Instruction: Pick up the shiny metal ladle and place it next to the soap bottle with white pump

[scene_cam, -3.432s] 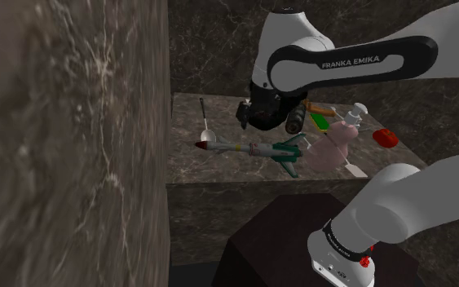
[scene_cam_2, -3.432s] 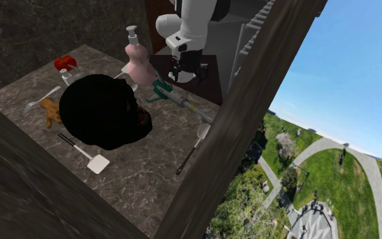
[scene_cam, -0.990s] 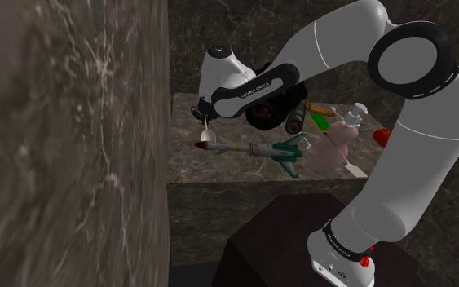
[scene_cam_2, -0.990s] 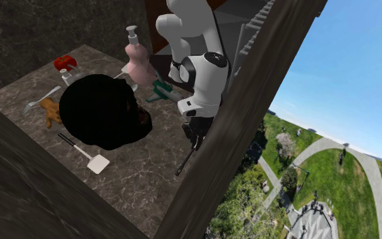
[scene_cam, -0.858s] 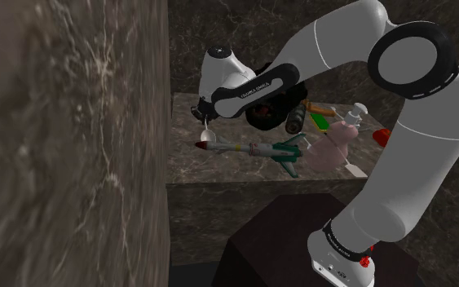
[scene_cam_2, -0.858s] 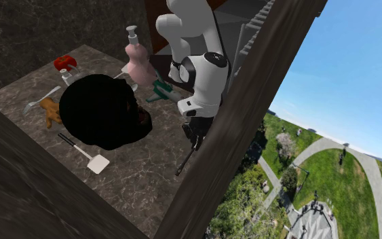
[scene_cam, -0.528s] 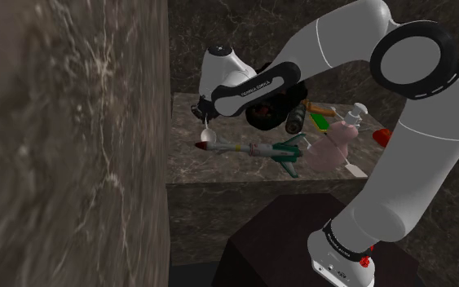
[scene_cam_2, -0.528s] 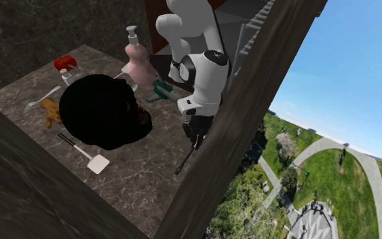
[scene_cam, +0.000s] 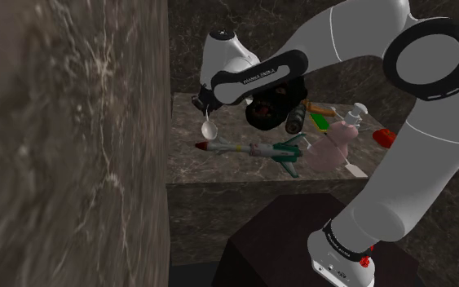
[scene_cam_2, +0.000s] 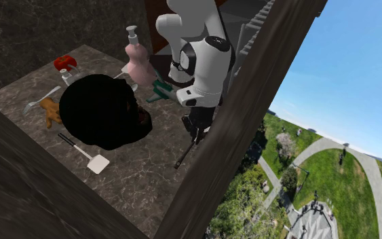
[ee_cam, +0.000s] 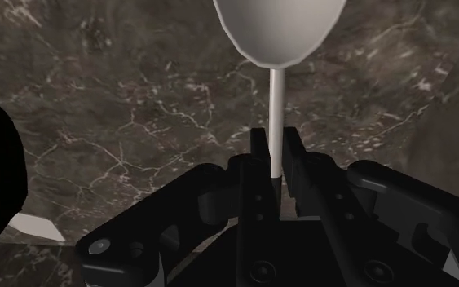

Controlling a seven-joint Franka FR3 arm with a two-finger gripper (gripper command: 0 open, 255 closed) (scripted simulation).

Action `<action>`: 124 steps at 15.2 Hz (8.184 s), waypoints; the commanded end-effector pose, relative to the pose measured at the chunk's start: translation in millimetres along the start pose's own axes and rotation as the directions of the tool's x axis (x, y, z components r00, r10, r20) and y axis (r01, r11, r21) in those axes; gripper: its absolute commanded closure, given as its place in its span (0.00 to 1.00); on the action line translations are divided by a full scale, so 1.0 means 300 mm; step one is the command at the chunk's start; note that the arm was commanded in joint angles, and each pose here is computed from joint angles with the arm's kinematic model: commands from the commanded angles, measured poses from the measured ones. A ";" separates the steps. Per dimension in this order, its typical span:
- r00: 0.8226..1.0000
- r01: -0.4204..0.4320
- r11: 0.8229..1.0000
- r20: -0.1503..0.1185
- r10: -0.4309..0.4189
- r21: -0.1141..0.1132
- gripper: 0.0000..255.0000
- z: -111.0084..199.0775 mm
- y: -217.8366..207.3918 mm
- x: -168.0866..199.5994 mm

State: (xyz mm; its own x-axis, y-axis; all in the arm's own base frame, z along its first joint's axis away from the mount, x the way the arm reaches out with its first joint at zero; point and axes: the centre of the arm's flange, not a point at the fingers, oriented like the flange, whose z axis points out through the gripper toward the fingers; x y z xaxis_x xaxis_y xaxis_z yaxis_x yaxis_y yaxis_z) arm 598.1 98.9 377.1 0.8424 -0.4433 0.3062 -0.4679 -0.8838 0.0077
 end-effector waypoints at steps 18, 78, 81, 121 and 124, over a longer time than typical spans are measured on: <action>1.000 0.000 1.000 0.000 0.000 0.000 1.00 -0.320 0.001 0.104; 1.000 0.000 1.000 0.000 0.000 0.000 1.00 -1.054 0.780 0.164; 1.000 0.000 1.000 0.000 0.000 0.000 1.00 -1.062 0.909 0.137; 1.000 0.000 1.000 0.000 0.000 0.000 1.00 -0.935 2.144 -0.184; 1.000 0.000 1.000 0.000 0.000 0.000 1.00 -0.885 2.144 -0.201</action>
State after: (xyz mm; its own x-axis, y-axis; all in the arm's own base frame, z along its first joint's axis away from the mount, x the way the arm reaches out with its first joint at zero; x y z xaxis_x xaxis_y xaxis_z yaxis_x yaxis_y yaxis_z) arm 176.4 -402.2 622.4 0.8426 -0.4435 0.3054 -0.4679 -0.8838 0.0077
